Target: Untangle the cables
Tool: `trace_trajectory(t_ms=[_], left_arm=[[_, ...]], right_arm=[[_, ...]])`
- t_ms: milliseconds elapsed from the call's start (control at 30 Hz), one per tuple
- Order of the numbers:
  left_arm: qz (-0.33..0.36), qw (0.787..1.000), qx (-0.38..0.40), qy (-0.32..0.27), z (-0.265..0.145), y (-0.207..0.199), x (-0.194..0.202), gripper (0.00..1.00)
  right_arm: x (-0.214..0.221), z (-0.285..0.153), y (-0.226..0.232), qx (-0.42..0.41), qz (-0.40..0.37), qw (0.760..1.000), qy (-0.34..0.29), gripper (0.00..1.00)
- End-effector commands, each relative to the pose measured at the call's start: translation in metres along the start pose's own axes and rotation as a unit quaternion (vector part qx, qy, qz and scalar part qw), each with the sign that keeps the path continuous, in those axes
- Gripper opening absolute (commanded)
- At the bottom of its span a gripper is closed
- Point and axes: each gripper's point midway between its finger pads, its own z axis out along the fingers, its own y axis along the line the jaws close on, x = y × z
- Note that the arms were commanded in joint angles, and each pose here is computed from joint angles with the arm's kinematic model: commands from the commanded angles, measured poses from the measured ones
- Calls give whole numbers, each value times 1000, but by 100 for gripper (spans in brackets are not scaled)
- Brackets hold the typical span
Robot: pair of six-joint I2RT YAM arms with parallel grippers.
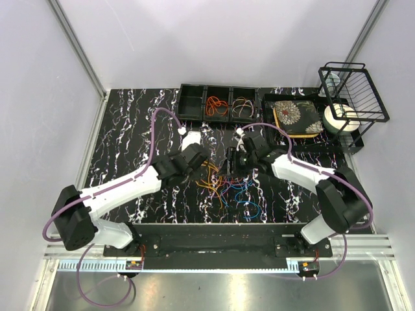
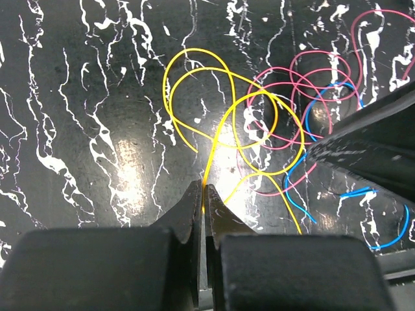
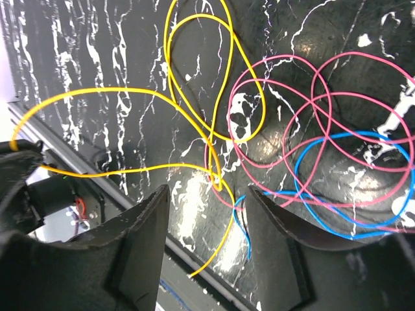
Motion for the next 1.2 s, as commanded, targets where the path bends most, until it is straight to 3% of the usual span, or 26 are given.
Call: trace_trajectory(t_ms=[0,367,467,533,600,633,733,767,867,1167], left_arm=[[-11,1000,13,-18,4,-3,-10,0],[-18,1000,11,-18,6,4,-7,0],[-21,1000,10,-18,6,7,-7,0],[-18,1000,13,-17,5,6,-7,1],[-14,999,24,-18,1,3,-9,11],[-10,999,27,-17,0,2,-10,29],[-14,999,28,-27,-14,6,-17,60],[-20,999,32,-39,-22,8,-23,65],[-27,997,29,-61,-42,17,-35,72],[-54,988,34,-140,-117,47,-75,72]], right_arm=[[-5,12,2,-7,-23,1000,-20,55],[1,36,3,-15,-28,999,0,39],[-5,33,7,-17,-31,999,-7,20],[-12,25,17,-23,-36,999,-18,1],[-29,15,30,-26,-47,998,-39,0],[-34,4,38,-27,-56,997,-45,0],[-65,-31,72,-40,-86,992,-88,0],[-87,-49,93,-51,-99,987,-118,0],[-119,-99,137,-69,-131,974,-169,0],[-167,-234,233,-146,-171,927,-301,0]])
